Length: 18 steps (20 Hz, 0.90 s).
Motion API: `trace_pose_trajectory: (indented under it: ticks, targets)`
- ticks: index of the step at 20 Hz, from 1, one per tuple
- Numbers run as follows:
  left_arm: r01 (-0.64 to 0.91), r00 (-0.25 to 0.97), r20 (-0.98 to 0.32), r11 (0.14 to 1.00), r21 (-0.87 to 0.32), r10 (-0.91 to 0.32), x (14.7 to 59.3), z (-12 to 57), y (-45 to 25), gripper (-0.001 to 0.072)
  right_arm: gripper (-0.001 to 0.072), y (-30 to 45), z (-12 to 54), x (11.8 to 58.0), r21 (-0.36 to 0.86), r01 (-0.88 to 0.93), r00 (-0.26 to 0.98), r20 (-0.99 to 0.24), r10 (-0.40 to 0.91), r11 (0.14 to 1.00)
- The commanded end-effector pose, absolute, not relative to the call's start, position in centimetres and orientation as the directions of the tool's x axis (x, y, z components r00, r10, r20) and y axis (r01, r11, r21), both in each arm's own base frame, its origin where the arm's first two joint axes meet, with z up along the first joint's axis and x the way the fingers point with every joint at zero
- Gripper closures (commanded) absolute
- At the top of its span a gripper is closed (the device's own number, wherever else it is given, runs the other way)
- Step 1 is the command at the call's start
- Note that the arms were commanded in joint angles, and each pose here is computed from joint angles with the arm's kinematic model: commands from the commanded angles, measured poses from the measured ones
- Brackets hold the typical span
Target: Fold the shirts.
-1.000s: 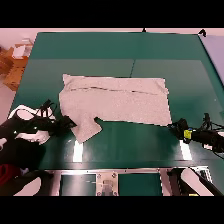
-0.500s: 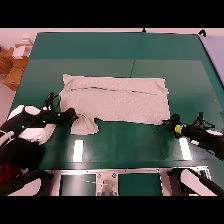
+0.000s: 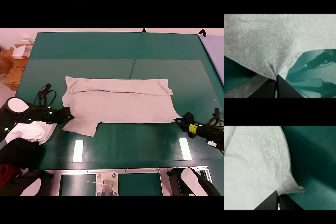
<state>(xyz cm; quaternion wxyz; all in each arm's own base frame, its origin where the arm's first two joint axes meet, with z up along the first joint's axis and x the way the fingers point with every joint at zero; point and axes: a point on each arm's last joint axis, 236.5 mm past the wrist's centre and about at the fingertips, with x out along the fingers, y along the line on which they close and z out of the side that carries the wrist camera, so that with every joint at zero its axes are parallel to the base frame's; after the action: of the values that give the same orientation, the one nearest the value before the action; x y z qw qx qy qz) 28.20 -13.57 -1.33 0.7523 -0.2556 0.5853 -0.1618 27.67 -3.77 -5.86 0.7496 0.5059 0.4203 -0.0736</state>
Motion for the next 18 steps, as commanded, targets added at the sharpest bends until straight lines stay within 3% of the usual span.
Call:
trace_pose_trajectory:
  ticks: [1,4,7,10,18]
  targets:
    - [-0.052,0.228,-0.812,0.826,-0.561,-0.537,25.4,0.9,-13.4,0.0688,0.0700,-5.7,-2.1,26.5,0.662,0.534,0.651,-0.719,0.243,0.526]
    - [-0.048,0.255,-0.791,0.810,-0.584,-0.556,26.1,1.7,-13.8,0.0688,0.0700,-6.4,1.4,27.8,0.680,0.501,0.692,-0.687,0.224,0.536]
    - [0.012,0.383,-0.753,0.818,-0.576,-0.535,30.6,4.6,-13.4,0.0688,0.0700,-6.2,3.6,30.3,0.717,0.446,0.727,-0.640,0.250,0.536]
    - [0.060,0.378,-0.754,0.827,-0.559,-0.537,35.4,5.5,-13.6,0.0688,0.0700,-5.5,4.5,34.8,0.735,0.395,0.750,-0.605,0.269,0.551]
    - [0.058,0.366,-0.770,0.838,-0.542,-0.523,48.7,0.8,-13.8,0.0686,0.0699,-3.0,-1.9,47.2,0.722,0.401,0.662,-0.654,0.367,0.564]
